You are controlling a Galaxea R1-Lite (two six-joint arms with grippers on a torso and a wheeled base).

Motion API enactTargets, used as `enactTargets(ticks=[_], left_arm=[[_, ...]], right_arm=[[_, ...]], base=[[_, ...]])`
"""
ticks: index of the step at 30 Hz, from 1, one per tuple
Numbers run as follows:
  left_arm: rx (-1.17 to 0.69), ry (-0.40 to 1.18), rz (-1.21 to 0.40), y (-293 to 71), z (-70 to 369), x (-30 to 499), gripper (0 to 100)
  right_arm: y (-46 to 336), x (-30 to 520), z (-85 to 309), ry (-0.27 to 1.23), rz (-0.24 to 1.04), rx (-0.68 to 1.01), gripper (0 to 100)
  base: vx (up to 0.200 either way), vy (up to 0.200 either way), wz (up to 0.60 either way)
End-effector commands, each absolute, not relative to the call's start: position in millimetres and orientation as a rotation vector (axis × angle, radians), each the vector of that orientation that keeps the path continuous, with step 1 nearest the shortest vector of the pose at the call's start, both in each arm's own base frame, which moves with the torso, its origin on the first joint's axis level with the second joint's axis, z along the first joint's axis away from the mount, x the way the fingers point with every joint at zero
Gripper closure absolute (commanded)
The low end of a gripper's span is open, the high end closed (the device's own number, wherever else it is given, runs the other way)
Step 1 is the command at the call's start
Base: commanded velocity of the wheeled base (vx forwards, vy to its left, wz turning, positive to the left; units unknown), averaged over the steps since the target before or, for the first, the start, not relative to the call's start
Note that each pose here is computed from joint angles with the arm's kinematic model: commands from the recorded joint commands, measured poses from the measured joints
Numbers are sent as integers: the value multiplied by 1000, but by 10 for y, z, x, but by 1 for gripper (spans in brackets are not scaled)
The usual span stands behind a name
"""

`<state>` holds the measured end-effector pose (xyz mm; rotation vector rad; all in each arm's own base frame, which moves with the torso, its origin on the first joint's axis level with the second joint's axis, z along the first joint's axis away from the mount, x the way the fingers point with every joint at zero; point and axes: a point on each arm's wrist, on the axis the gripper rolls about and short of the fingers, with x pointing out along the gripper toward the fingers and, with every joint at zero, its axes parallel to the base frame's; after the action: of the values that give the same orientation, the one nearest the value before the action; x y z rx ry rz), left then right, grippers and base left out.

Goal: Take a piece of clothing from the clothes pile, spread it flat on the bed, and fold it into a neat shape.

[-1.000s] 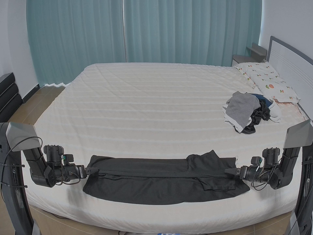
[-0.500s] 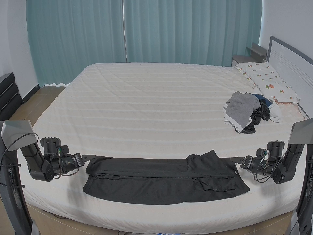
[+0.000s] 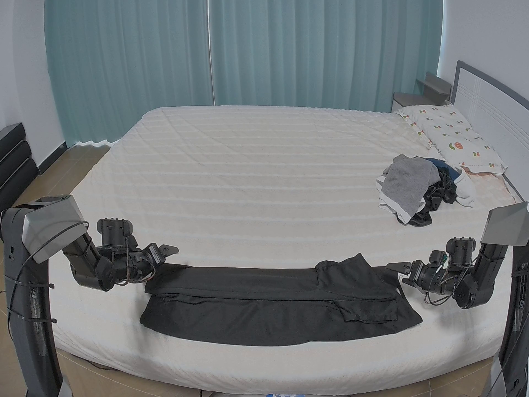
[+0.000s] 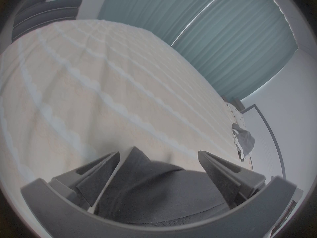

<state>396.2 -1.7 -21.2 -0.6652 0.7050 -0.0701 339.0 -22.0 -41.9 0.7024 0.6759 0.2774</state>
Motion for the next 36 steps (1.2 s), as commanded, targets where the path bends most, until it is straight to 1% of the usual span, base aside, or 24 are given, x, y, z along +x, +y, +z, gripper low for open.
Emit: enactTargets(ticks=[1,8,9,11,15,16,24,27,36], left_arm=[[-659,732,-75,-70,-288,3993,0],[-654,718,-67,-68,-276,4024,0],[-652,717,-58,-66,-276,4026,100],[-650,726,-48,-64,-316,4020,100],[-648,729,-38,-62,-360,4023,100],[-642,724,-12,-51,-368,4021,100],[-637,713,30,-12,-396,4031,100],[-641,708,35,19,-389,4041,100],[-641,706,37,31,-386,4044,100]], right_arm=[[-222,3399,-477,686,274,706,0],[-219,3410,-487,684,267,703,0],[-213,3421,-489,681,256,699,0],[-203,3448,-479,670,243,693,0],[-153,3466,-449,668,235,732,0],[-146,3475,-417,654,220,747,0],[-65,3470,-377,650,223,737,0],[-55,3486,-372,641,205,729,0],[-11,3571,-525,661,201,725,0]], base=[[0,0,0],[0,0,0],[0,0,0],[0,0,0],[0,0,0],[0,0,0],[0,0,0],[0,0,0],[0,0,0]])
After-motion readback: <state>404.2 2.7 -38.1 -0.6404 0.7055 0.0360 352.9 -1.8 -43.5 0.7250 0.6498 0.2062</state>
